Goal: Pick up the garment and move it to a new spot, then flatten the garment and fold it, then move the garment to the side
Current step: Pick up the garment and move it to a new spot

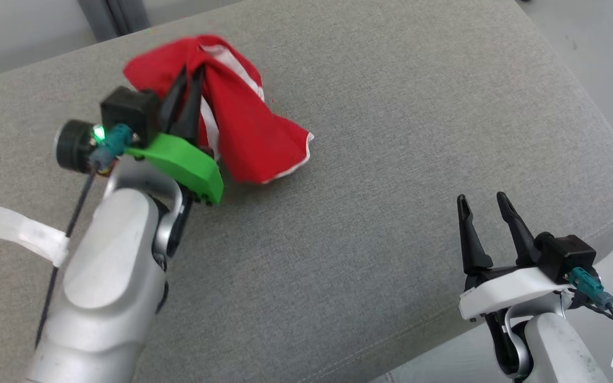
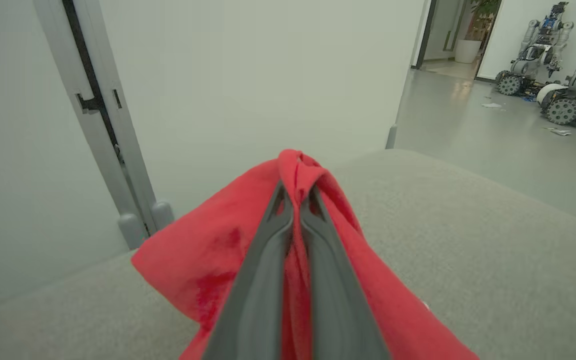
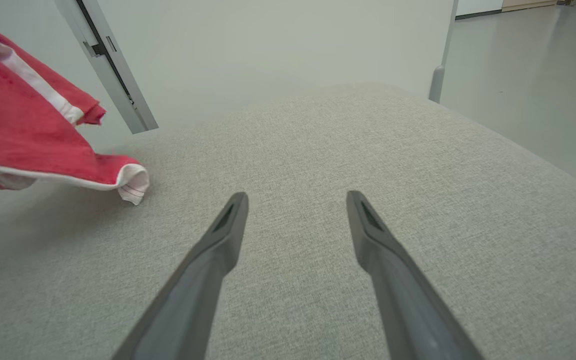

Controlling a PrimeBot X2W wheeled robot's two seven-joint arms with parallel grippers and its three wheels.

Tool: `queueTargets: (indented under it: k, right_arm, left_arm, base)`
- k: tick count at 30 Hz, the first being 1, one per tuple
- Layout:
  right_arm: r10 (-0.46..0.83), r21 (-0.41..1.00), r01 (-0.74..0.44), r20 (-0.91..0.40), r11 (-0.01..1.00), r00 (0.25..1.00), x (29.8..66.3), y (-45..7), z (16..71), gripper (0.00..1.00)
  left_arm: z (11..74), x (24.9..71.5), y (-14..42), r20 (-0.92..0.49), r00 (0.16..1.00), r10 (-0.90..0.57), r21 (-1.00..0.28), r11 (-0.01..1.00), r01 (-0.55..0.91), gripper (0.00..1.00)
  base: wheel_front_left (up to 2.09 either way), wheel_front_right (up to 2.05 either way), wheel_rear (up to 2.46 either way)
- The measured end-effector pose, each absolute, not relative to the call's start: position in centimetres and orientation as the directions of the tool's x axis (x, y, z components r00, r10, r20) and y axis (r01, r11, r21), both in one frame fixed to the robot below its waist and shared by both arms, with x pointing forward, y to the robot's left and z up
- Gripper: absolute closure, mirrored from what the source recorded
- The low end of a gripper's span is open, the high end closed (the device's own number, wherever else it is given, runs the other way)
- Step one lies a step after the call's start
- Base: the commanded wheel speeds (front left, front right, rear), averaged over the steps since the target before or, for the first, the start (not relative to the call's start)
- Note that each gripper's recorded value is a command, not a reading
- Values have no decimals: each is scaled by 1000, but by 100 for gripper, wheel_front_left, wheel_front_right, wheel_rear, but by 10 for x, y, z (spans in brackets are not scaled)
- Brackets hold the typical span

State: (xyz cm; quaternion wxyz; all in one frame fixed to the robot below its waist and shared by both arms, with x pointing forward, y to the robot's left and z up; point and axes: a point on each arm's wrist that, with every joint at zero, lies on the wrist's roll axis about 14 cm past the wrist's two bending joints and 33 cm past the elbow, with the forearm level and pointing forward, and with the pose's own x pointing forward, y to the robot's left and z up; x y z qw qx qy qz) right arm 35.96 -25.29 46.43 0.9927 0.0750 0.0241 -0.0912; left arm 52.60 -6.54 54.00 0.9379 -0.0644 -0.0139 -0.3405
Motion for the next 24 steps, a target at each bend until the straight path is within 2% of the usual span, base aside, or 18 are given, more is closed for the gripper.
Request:
queueTargets:
  k: [5, 6, 7, 8, 16, 24]
  right_arm:
    - [-153, 151, 161, -61, 975, 986, 366, -245, 463, 0]
    - [-147, 152, 155, -61, 976, 987, 367, -244, 463, 0]
    - [-141, 154, 149, -60, 977, 988, 369, -242, 463, 0]
    - [-137, 155, 145, -59, 977, 989, 370, -240, 463, 0]
    - [-89, 155, 92, -28, 984, 996, 374, -225, 472, 0]
    - [-24, 158, 23, 6, 987, 1000, 373, -204, 482, 0]
  left_arm:
    - [477, 495, -69, -79, 745, -663, -166, 745, 646, 100]
    - [469, 490, -70, -94, 740, -666, -175, 743, 646, 94]
    - [466, 485, -71, -99, 738, -668, -184, 741, 646, 42]
    - [465, 482, -73, -95, 736, -671, -191, 737, 648, 0]
    - [502, 482, -59, 30, 781, -624, -180, 765, 619, 0]
    - [534, 483, 6, 118, 871, -476, -138, 861, 489, 0]
  base:
    - [0, 0, 0]
    - [0, 0, 0]
    - [0, 0, 0]
    - [0, 0, 0]
    - [0, 0, 0]
    - [0, 0, 0]
